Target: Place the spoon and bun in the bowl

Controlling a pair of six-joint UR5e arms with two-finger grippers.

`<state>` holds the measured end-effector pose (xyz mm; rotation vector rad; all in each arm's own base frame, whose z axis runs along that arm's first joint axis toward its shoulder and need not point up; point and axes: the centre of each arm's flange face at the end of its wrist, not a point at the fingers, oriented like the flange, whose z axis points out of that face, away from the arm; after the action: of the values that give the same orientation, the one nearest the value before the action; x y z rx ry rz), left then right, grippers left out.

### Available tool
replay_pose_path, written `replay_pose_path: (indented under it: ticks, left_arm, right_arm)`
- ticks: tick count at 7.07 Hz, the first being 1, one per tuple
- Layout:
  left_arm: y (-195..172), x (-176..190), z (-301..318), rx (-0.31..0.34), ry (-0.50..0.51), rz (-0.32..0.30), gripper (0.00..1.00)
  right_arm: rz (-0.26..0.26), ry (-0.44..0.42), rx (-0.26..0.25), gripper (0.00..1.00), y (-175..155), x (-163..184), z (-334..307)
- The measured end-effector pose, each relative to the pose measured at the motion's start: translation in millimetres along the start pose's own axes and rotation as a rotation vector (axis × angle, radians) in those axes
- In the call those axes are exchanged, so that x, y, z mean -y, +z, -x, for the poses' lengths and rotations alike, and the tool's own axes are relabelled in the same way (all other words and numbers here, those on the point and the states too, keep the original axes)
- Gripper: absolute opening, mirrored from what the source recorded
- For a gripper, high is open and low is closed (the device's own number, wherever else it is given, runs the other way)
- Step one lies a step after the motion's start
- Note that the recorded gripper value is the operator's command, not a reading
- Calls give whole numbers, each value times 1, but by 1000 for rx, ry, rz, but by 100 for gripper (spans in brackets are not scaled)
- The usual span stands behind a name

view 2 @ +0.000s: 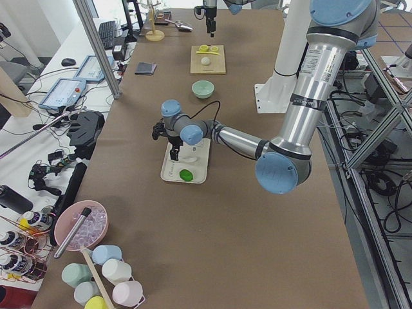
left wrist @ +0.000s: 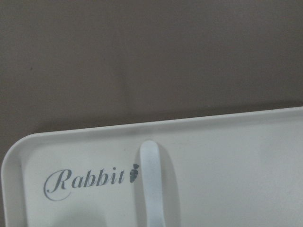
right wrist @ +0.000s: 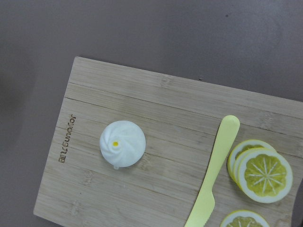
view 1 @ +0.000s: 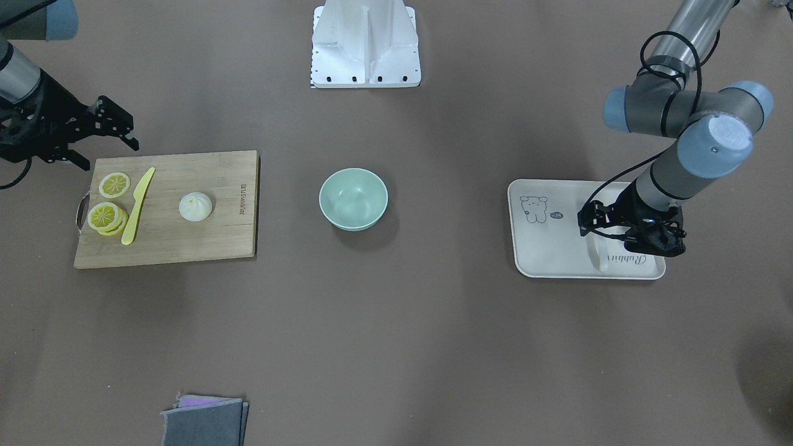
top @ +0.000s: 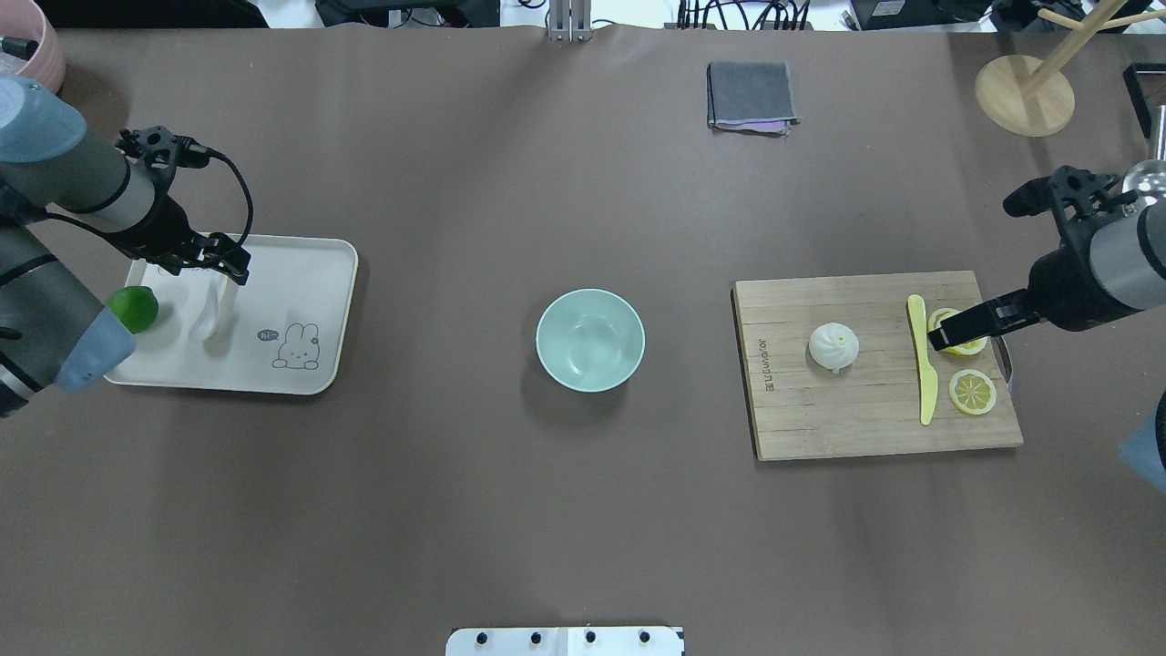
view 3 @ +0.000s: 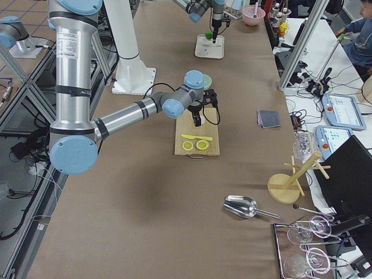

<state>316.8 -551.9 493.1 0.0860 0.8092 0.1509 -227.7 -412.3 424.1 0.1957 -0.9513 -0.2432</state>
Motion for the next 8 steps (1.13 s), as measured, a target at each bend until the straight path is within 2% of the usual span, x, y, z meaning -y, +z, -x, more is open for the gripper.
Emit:
replay_pose_path:
  ticks: [2, 3, 4, 6, 7, 8]
  left_arm:
    - [12, 0, 4, 24, 2, 6, 75]
    - [16, 0, 6, 30, 1, 11, 65]
    - [18, 0, 8, 33, -1, 14, 52]
    - [19, 0, 8, 35, -5, 15, 8]
    - [19, 0, 8, 35, -7, 15, 0]
    - [19, 1, 8, 34, -6, 14, 0]
  right_arm:
    - [-9, -7, -7, 98, 6, -3, 15]
    - [-8, -11, -5, 98, 7, -4, 19]
    - [-6, -15, -3, 98, 8, -5, 21]
    - [-3, -20, 0, 98, 10, -6, 24]
    - [-2, -21, 0, 98, 10, -6, 24]
    - [-1, -23, 1, 98, 11, -6, 25]
